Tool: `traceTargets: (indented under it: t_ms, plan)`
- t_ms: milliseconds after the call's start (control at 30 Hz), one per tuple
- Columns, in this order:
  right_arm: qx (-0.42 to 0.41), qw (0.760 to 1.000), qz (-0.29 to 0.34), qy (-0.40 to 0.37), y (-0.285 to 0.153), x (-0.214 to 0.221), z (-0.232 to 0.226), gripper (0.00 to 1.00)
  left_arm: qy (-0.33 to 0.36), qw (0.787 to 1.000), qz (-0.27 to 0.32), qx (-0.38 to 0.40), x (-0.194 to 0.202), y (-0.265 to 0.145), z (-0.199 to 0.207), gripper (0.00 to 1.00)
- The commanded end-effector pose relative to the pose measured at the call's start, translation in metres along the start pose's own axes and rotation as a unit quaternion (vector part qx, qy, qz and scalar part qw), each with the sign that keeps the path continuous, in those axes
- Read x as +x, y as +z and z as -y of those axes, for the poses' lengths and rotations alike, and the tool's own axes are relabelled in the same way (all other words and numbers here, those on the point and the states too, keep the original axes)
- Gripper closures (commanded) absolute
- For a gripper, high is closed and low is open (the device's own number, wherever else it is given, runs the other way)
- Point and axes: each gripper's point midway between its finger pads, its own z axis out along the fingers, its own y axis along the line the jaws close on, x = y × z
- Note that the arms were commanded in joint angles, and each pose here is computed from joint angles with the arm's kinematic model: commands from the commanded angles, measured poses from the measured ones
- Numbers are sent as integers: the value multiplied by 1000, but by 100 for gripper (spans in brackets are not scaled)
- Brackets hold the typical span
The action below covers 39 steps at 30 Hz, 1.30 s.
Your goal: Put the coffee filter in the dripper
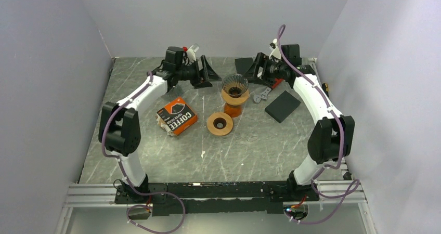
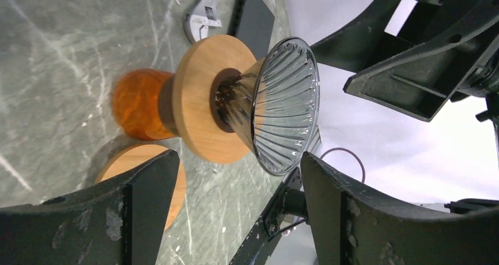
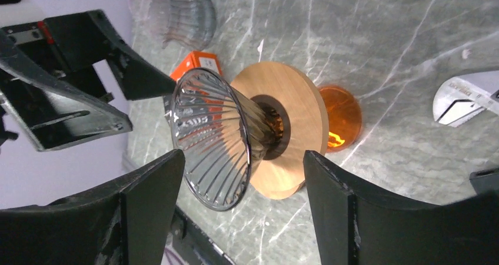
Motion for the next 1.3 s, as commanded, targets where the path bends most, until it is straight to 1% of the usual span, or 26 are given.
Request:
traceTargets:
  t_ms: [0,133,267,333,400,500,600,667,900,1033,1200,1267]
  plan:
    - [-75,997,6,20,-1,-9,-19,26,8,999,-24,42,2,16,26,20]
    - [-86,996,-6,29,6,-8,-17,38,-1,998,-36,48,6,28,21,27]
    - [-85,996,-13,36,12,-6,-12,45,-8,998,-46,46,6,35,14,32]
    - [-84,996,-16,40,14,-4,-10,47,-8,998,-47,46,5,37,14,34]
    - [-84,995,-18,43,16,-3,-7,48,-6,998,-46,47,4,37,15,38]
    - [-81,995,-19,46,18,-2,-4,56,-5,998,-49,48,4,38,15,41]
    - [-75,996,-20,48,19,-1,0,66,-3,998,-47,48,2,38,16,45]
    - [-72,996,-22,49,20,0,3,70,-2,998,-48,51,2,38,16,52]
    - [-62,996,-25,54,23,5,10,80,-2,997,-51,49,3,41,14,61]
    - [-56,997,-27,55,25,7,14,84,-5,997,-55,53,5,42,13,62]
    - [-43,997,-31,58,27,12,22,86,-7,997,-56,51,6,43,11,62]
    - [-43,997,-31,59,27,14,23,88,-6,997,-57,51,7,43,11,62]
